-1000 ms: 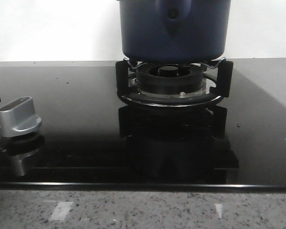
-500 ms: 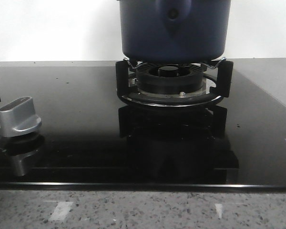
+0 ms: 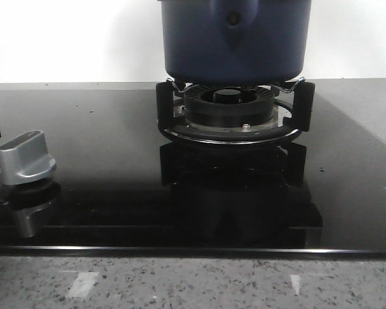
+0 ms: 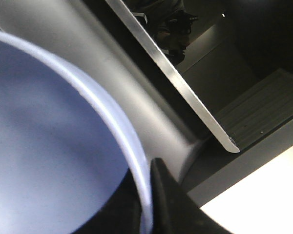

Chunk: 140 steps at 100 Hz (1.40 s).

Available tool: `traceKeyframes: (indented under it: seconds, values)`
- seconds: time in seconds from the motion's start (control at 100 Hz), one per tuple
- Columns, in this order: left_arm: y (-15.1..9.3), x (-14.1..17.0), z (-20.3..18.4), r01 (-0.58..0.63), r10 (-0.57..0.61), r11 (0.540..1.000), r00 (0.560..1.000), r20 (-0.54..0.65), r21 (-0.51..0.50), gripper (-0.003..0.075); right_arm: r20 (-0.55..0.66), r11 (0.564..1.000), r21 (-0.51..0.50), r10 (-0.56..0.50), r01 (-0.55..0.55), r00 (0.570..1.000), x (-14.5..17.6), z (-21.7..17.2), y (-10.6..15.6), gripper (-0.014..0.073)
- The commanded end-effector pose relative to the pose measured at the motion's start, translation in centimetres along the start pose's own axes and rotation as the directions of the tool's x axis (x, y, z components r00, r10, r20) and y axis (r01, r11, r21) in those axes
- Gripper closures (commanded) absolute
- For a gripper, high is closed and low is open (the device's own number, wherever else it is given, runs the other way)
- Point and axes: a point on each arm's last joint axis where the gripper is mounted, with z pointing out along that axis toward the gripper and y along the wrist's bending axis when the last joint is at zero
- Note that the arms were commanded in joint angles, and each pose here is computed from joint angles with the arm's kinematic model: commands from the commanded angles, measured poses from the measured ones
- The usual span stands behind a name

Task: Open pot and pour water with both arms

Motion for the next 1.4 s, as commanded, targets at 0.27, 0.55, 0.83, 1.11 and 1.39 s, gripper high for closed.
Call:
traceKeyframes:
  seconds: [0.27,0.55,0.83,1.11,1.39]
  values:
    - [-0.8,-2.5,-0.8,0.013,-0.013,1.000,0.994,0.111,0.009,0.0363,-0.185,0.962,-0.092,0.236,-0.256,0.954,1.5,-0.7,-1.2,0.0642]
    - [-0.8,-2.5,-0.8,0.013,-0.013,1.000,0.994,0.111,0.009,0.0363,-0.461,0.874,-0.129,0.365,-0.468,0.809,4.7,0.0,-0.4,0.0643]
    - [-0.9,-2.5,-0.8,0.012,-0.013,1.000,0.994,0.111,0.014,0.0364,-0.535,0.710,-0.010,0.591,-0.704,0.604,8.5,0.0,-6.1,0.0666]
    - [-0.8,-2.4,-0.8,0.011,-0.012,1.000,0.994,0.107,0.013,0.0364,-0.673,0.562,0.182,0.669,-0.807,0.315,16.3,-0.1,-9.9,0.0670]
    - [-1.0,-2.4,-0.7,0.008,-0.011,1.000,0.994,0.105,0.030,0.0364,-0.730,0.463,0.372,0.682,-0.804,0.055,24.4,-3.7,-7.0,0.0669]
